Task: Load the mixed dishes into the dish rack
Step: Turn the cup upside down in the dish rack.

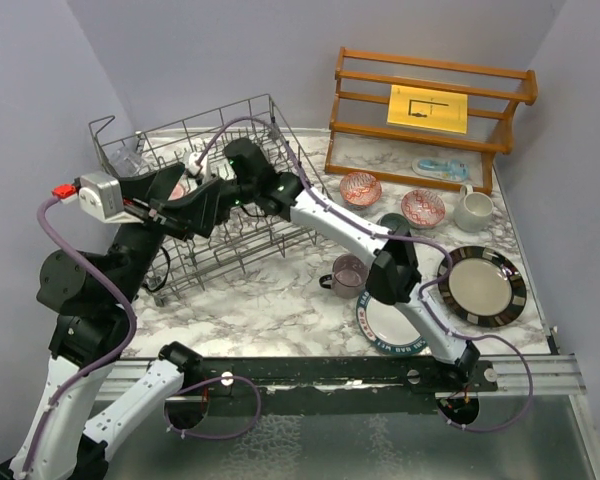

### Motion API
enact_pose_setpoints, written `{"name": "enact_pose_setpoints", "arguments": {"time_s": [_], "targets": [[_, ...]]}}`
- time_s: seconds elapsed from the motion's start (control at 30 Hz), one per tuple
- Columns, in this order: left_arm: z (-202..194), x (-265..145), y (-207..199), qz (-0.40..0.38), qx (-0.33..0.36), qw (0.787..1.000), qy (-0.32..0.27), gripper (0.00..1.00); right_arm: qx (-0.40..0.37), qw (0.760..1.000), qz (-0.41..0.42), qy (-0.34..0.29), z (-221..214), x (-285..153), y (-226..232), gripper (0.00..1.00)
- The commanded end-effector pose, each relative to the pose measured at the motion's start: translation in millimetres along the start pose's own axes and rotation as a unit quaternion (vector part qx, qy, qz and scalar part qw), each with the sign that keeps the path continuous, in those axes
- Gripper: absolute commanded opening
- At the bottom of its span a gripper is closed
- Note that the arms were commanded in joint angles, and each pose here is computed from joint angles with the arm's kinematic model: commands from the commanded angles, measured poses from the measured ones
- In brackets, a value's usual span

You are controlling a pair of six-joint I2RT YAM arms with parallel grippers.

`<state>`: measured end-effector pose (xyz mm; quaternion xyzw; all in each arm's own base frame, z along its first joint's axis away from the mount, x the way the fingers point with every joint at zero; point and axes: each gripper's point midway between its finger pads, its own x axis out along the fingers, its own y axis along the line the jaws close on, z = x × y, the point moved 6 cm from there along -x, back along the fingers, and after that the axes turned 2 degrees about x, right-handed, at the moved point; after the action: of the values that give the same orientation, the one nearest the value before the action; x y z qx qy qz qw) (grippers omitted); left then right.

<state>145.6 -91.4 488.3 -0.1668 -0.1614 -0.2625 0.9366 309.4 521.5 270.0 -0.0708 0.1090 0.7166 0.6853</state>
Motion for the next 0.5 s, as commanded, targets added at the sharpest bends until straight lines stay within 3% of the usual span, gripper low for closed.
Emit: {"name": "enact_pose_setpoints", "arguments": {"time_s": [0.0, 0.47], "targets": [[9, -13, -1, -0.007, 0.011, 0.999, -0.031, 0.82, -0.089, 0.996, -0.004, -0.020, 17, 16, 8, 0.01], [1, -18, -1, -0.017, 0.020, 0.999, -0.029, 0.82, -0.163, 0.986, 0.031, -0.005, -14, 49, 15, 0.02]]}}
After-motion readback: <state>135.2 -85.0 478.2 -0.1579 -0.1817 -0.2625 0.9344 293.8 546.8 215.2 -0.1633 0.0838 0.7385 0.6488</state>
